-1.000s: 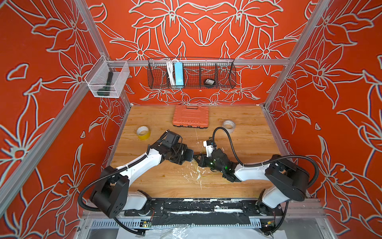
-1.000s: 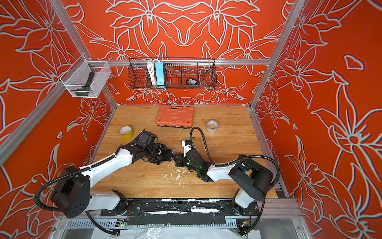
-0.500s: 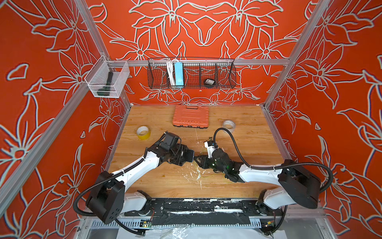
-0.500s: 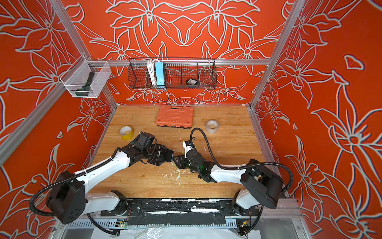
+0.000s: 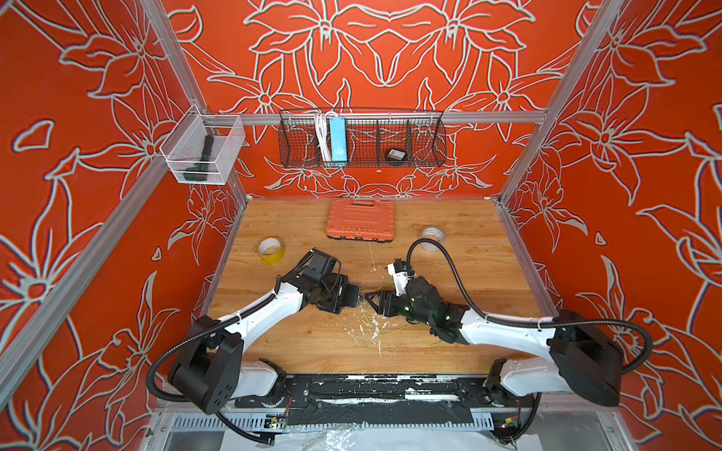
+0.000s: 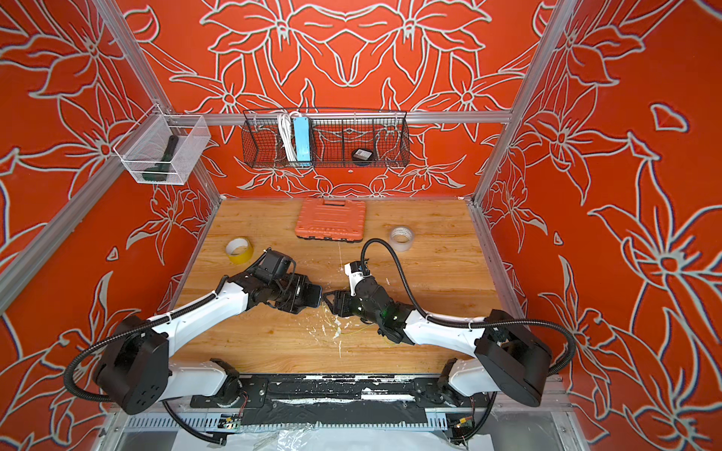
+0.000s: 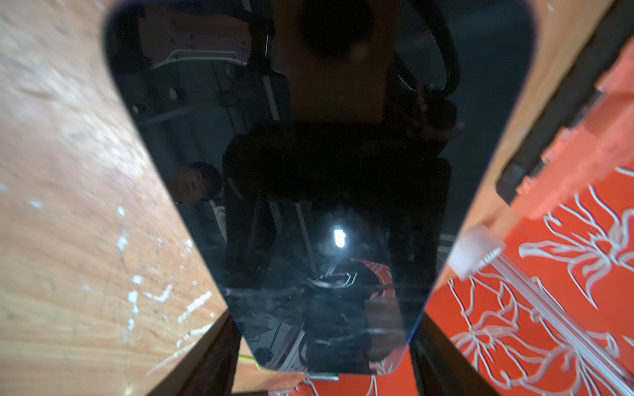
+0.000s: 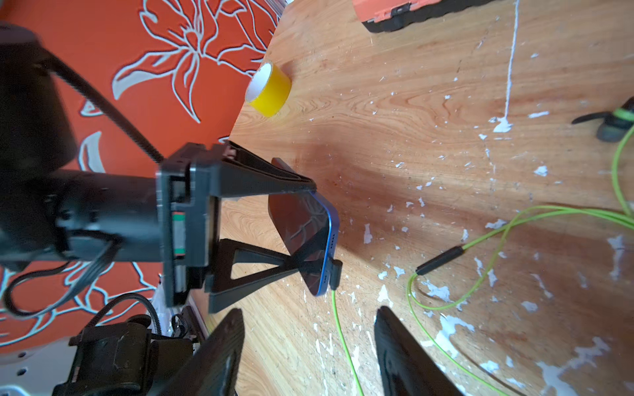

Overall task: Plug wired earphones into phones
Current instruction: Place the phone at the center of the board.

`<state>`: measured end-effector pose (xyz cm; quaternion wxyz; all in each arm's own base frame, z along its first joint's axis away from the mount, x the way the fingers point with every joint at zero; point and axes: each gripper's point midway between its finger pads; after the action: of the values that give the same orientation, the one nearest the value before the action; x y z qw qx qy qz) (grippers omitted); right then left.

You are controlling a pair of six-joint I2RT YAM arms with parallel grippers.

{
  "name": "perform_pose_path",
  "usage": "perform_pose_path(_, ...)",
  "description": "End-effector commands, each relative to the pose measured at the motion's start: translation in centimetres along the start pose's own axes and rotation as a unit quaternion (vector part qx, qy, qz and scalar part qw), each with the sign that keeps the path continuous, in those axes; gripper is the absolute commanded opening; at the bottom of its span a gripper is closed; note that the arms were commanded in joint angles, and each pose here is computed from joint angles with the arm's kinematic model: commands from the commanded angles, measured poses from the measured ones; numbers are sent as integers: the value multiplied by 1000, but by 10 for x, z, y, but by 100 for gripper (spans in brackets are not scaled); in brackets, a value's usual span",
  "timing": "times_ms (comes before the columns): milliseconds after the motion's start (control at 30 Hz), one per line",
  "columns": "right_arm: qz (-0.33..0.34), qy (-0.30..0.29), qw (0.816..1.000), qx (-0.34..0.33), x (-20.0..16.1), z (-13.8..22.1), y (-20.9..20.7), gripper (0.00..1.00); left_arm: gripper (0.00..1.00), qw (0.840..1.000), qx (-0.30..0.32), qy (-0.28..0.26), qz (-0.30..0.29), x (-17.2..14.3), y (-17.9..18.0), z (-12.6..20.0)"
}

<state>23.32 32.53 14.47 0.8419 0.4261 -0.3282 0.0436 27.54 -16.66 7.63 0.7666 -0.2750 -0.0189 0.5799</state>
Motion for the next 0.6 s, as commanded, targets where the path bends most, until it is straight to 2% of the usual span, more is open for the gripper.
perform_pose_path(0,24,-5,999,-34,5,10,-6,62,52,999,23,-44,3,19,-1,-1)
perform_pose_path(133,43,-12,997,-70,10,29,-16,62,52,995,70,-75,4,34,6,-6)
perform_pose_path(367,66,-38,986,-146,26,69,-34,62,53,990,105,-97,19,49,10,-21)
perform_pose_path(567,75,-64,981,-169,36,99,-41,62,56,985,130,-107,35,57,14,-32)
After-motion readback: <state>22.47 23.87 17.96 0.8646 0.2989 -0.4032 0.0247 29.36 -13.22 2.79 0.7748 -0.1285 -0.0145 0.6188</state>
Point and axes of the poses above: each gripper's point midway between its finger pads, its own z axis back along the fingers, its own y axis along the line the jaws close on, x = y × z, and after that the axes turned 2 degrees about -z, right-handed
